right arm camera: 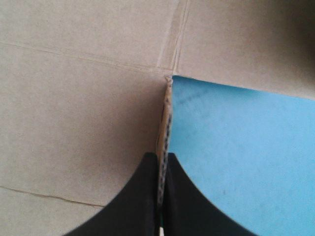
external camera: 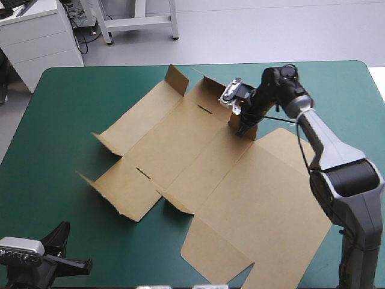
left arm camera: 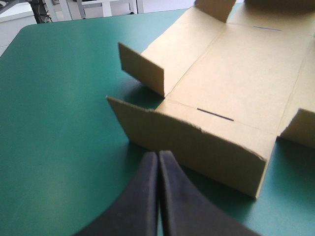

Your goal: Fold the box

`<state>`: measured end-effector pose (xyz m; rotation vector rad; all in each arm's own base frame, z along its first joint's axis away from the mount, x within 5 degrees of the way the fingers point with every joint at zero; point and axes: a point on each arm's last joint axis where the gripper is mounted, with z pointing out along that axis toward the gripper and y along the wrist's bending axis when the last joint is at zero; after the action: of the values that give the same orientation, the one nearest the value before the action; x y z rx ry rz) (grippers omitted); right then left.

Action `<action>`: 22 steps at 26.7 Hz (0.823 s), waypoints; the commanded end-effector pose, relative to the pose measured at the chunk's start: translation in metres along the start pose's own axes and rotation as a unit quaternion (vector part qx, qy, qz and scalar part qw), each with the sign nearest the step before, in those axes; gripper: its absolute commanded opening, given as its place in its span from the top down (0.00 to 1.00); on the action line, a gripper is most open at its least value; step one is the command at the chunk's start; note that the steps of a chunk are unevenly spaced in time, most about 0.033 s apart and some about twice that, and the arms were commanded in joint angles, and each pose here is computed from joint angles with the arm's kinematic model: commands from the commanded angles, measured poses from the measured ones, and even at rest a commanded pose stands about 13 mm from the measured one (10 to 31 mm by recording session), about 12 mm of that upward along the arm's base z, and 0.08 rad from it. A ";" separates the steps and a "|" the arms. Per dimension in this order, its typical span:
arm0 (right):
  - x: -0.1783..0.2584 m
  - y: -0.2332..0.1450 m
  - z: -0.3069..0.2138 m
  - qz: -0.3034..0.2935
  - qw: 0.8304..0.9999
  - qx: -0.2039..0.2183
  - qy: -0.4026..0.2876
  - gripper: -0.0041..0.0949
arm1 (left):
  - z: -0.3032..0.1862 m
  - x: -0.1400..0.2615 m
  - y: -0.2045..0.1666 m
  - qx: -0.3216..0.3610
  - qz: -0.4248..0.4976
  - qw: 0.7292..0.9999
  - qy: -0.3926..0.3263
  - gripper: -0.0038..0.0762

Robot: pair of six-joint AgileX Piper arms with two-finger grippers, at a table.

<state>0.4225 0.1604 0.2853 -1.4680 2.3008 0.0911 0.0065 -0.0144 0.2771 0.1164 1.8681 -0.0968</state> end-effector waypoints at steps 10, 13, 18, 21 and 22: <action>-0.092 0.055 -0.009 -0.221 0.965 0.092 -0.110 0.98 | -0.006 -0.011 0.000 -0.002 -0.004 0.999 -0.051 0.99; -0.092 0.057 -0.008 -0.221 0.965 0.084 -0.115 0.98 | -0.006 -0.011 0.000 -0.002 -0.004 0.999 -0.051 0.99; -0.091 0.059 -0.007 -0.221 0.967 0.071 -0.107 0.82 | -0.006 -0.011 0.000 -0.002 -0.004 0.999 -0.051 0.99; -0.091 0.060 -0.007 -0.211 0.969 0.062 -0.113 0.58 | -0.006 -0.011 0.000 -0.002 -0.004 0.999 -0.051 0.99; -0.092 0.060 -0.009 -0.202 0.971 0.062 -0.116 0.47 | -0.006 -0.011 0.000 -0.002 -0.004 0.999 -0.051 0.99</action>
<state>0.4085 0.2652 0.2726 -1.8335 1.8302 -0.0060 0.0065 -0.0144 0.2771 0.1164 1.8681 -0.0968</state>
